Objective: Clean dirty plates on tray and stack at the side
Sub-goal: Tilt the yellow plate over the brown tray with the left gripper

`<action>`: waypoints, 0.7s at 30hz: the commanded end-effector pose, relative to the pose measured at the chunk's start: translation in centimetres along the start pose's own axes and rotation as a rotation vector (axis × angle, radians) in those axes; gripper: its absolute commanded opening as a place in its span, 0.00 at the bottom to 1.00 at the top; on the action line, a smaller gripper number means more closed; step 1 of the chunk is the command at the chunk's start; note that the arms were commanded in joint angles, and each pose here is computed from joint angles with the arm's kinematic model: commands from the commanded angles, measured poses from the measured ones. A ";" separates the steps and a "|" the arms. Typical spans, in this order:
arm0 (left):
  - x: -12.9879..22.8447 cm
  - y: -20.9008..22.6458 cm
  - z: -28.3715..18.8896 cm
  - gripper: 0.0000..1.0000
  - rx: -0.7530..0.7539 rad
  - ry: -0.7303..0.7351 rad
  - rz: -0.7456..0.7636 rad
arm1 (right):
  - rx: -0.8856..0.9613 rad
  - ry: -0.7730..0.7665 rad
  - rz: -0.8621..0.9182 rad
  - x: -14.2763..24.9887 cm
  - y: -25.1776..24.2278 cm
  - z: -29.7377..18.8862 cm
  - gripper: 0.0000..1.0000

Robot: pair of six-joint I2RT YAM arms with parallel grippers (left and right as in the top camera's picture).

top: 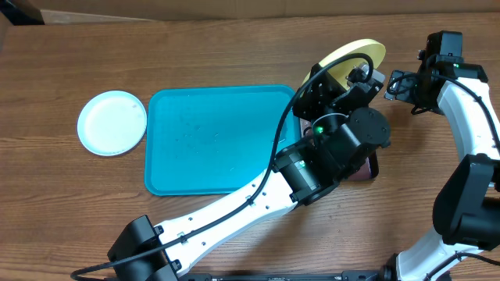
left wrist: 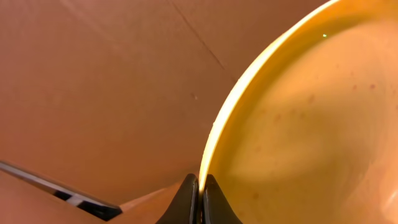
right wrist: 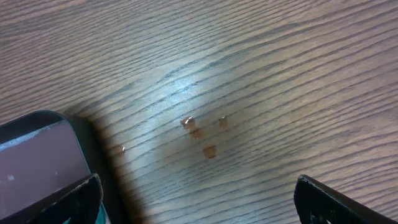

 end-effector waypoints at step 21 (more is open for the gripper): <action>2.9 -3.3 1.2 0.04 0.044 0.070 0.068 | 0.009 -0.033 0.007 -0.6 -0.1 -0.9 1.00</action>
Point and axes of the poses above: each gripper's point midway between its finger pads, its own z axis out along the fingers, its own y axis along the line the jaws close on, x = y × z, the point moved 8 cm from there along -z, back along the fingers, and after that the axes turned 14 degrees about -z, right-handed, at the moved point
